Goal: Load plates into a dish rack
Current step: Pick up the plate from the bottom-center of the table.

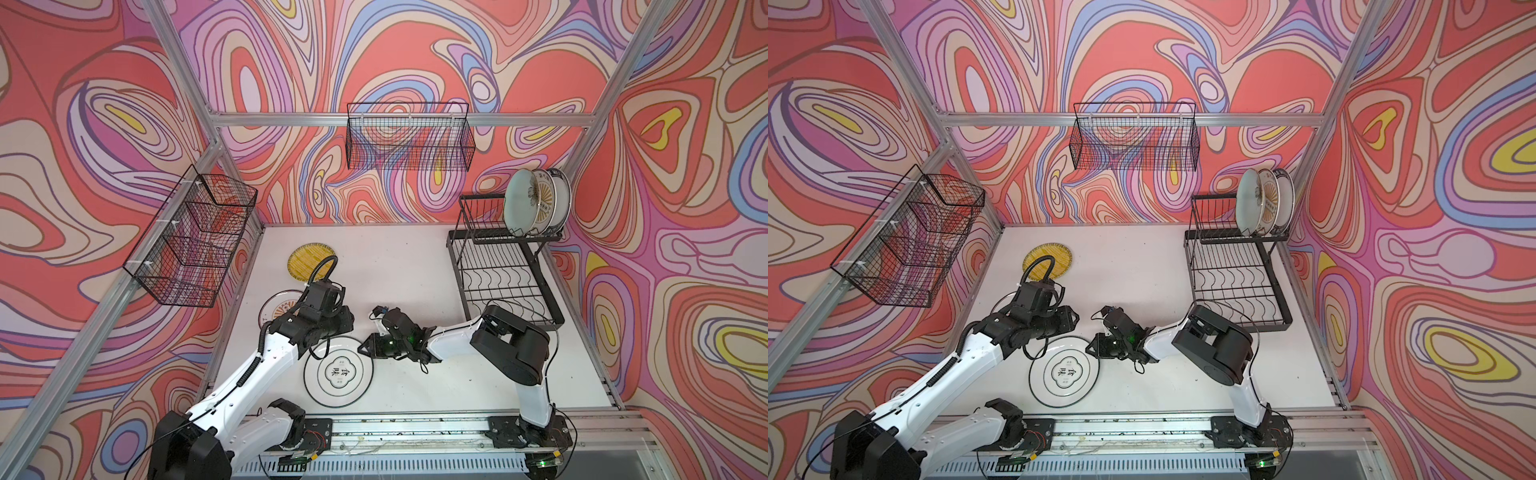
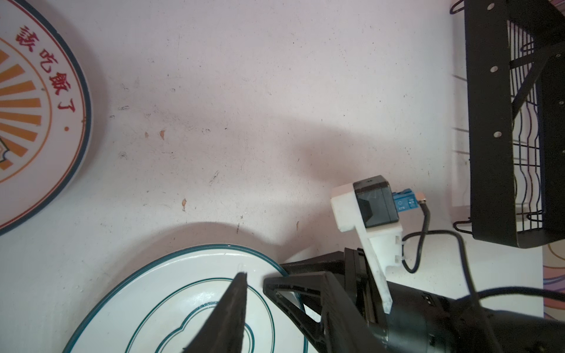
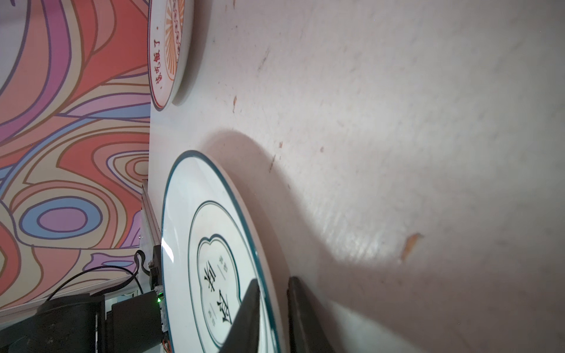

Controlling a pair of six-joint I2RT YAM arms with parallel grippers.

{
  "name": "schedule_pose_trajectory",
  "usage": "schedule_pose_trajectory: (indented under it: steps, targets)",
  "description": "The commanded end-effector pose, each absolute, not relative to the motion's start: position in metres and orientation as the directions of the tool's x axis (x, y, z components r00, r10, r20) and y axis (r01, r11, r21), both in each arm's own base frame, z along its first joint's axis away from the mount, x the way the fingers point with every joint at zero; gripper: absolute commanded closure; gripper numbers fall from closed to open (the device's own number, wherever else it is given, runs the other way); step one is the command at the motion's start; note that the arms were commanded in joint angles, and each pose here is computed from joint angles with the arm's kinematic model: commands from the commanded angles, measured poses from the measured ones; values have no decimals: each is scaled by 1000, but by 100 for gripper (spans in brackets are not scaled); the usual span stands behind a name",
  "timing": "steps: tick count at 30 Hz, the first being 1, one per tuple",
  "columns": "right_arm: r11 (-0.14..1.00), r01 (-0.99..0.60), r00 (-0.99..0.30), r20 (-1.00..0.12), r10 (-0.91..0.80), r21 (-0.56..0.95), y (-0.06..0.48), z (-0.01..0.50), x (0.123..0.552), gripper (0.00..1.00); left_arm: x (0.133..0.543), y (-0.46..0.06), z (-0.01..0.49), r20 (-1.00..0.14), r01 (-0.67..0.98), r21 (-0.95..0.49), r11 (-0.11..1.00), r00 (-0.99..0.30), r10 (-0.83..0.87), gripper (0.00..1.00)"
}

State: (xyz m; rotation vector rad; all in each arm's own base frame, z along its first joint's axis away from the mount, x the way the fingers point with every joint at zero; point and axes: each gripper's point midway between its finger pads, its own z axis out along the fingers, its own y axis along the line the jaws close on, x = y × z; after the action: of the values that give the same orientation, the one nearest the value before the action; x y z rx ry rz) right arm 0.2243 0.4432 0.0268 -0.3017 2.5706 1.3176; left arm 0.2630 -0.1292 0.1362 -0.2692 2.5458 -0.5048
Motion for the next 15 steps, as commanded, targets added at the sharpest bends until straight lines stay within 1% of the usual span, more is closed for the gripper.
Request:
schedule_pose_trajectory:
  steps: [1, 9, 15]
  targets:
    - [626, -259, -959, -270, -80, 736, 437, 5, 221, 84, 261, -131, 137, -453, -77, -397, 915, -850, -268, 56]
    - [641, -263, -957, -279, -79, 721, 436, 5, 224, 89, 261, -131, 136, -450, -78, -396, 915, -852, -267, 56]
    - [650, -269, -954, -291, -77, 711, 434, 7, 227, 94, 261, -133, 136, -443, -77, -401, 913, -856, -267, 56]
